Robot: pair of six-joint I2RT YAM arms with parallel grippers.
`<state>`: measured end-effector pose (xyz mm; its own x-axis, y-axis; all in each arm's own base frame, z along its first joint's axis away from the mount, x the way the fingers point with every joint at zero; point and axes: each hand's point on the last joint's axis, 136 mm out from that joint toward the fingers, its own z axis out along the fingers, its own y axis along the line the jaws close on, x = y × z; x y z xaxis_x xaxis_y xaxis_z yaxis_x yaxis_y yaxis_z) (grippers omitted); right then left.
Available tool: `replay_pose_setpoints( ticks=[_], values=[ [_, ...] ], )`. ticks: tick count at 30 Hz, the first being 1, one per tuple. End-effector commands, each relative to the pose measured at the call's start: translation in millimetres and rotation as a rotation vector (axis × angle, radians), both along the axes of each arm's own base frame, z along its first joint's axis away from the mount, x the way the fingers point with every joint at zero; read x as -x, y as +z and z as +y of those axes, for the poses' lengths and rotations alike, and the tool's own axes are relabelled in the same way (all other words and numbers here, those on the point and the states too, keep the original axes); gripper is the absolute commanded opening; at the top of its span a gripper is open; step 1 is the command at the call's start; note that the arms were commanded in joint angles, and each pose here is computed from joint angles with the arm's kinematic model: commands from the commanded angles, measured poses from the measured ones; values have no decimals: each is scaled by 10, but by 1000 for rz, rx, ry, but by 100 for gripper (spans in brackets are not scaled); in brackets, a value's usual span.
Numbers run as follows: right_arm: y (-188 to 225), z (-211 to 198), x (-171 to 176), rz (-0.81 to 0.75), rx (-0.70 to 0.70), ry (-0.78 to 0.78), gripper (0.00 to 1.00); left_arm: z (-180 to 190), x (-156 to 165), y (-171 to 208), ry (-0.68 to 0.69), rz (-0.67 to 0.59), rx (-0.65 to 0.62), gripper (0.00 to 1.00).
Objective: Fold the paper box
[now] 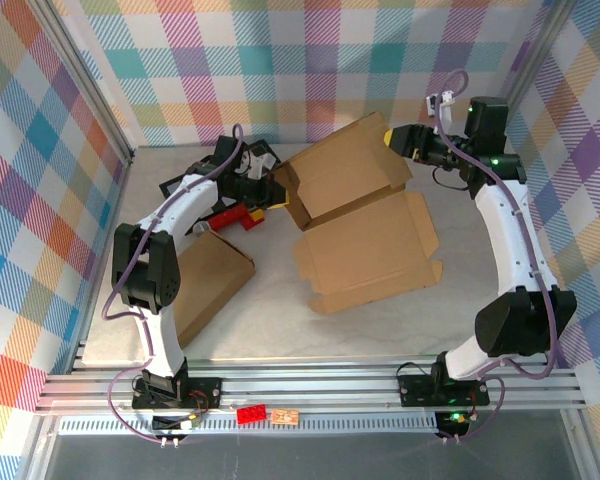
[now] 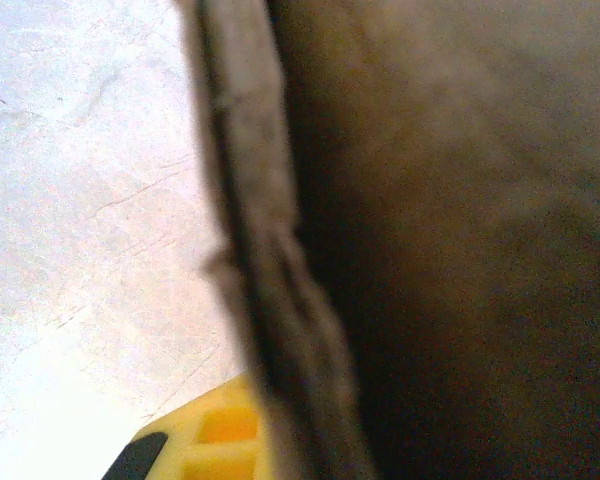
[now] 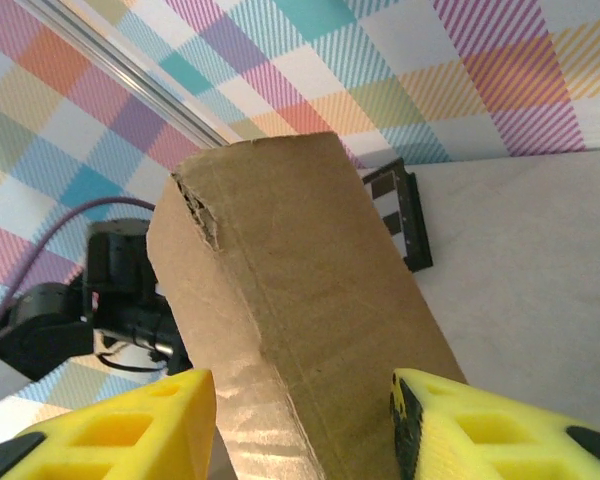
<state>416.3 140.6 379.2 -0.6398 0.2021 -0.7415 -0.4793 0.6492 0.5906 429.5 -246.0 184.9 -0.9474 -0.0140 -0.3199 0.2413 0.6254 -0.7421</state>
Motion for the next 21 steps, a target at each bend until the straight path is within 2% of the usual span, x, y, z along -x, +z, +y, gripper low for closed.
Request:
replay_pose_setpoints(
  ticks=[1, 11, 21],
  values=[
    [-31, 0, 18, -42, 140, -26, 50, 17, 6, 273, -5, -57, 8, 0],
    [-254, 60, -89, -65, 402, -109, 53, 24, 63, 350, -11, -77, -7, 0],
    [-599, 39, -230, -33, 698, -230, 46, 10, 87, 395, -18, -89, -19, 0]
  ],
)
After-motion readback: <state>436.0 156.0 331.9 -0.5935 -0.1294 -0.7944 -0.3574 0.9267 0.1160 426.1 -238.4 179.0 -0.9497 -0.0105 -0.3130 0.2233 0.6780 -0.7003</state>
